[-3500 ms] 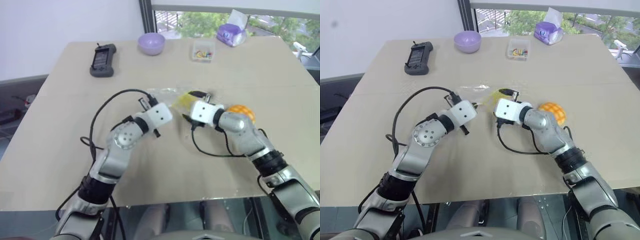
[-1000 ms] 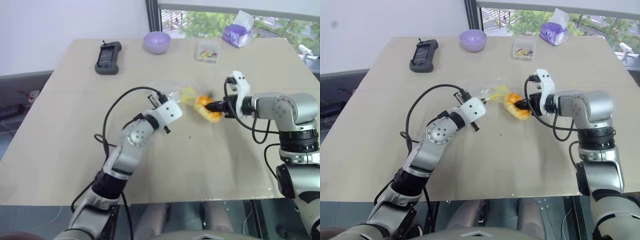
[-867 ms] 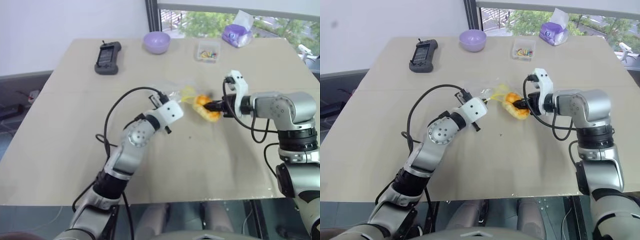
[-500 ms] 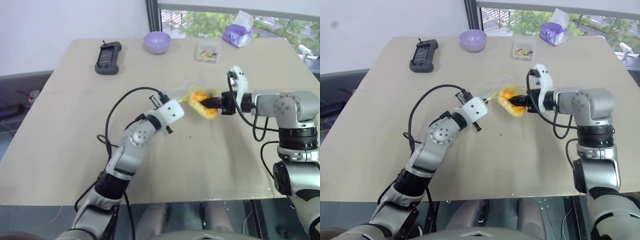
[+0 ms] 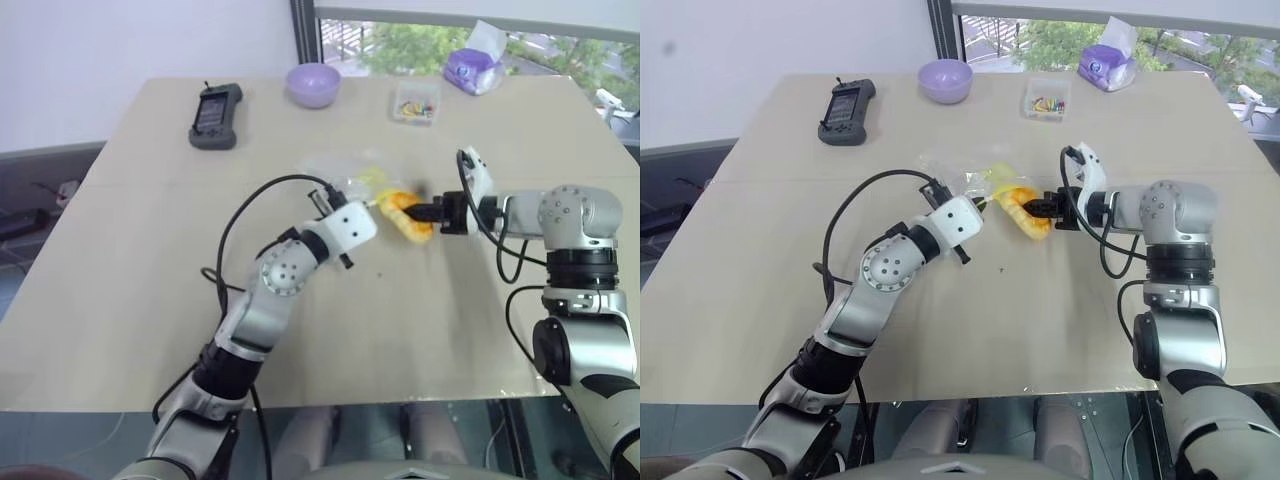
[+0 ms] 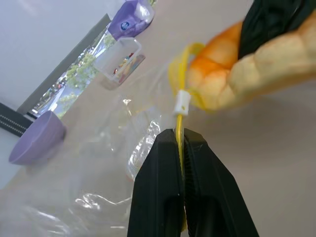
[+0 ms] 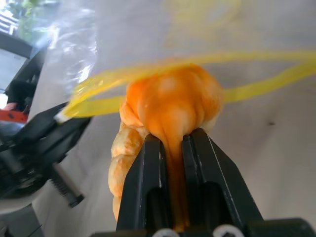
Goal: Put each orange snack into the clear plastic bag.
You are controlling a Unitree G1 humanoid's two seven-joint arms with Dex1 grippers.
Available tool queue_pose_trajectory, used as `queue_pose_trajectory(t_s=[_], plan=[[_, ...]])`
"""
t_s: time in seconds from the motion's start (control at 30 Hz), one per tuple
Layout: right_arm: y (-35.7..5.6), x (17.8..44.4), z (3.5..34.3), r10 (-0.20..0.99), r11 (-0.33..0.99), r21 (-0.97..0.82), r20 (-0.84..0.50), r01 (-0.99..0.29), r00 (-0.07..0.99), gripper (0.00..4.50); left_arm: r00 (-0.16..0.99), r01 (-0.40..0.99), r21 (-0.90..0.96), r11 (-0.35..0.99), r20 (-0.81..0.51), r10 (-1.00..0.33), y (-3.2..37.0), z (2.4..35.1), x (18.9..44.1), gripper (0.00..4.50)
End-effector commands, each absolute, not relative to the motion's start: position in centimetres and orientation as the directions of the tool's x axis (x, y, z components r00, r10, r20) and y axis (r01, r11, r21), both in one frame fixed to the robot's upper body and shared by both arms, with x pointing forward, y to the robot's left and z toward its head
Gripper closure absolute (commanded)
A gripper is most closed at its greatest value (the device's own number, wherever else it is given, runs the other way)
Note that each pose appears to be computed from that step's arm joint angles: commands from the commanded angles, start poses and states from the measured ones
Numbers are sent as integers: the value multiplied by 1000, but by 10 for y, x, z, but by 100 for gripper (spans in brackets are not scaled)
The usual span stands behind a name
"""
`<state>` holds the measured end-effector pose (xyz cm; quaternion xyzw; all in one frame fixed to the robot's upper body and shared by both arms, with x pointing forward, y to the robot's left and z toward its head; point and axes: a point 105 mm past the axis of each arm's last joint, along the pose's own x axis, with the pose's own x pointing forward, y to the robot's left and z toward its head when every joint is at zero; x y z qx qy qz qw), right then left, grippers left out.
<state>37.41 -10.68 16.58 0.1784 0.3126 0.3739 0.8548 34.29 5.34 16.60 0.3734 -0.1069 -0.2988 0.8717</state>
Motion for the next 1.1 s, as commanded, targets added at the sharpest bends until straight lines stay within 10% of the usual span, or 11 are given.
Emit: queue_pose_trajectory(t_s=[0.03,0.63,1.1], plan=[[-107,380,185,754,651,516,-355,-557,552,449,775,428,727,537,9,-632,48,177,337,450],[-103,385,207,799,580,563,-253,-589,545,449,624,580,731,361,-113,-773,44,156,321,450],[-82,384,206,787,617,250,-168,-746,594,449,521,638,689,344,-56,-852,22,169,314,450]])
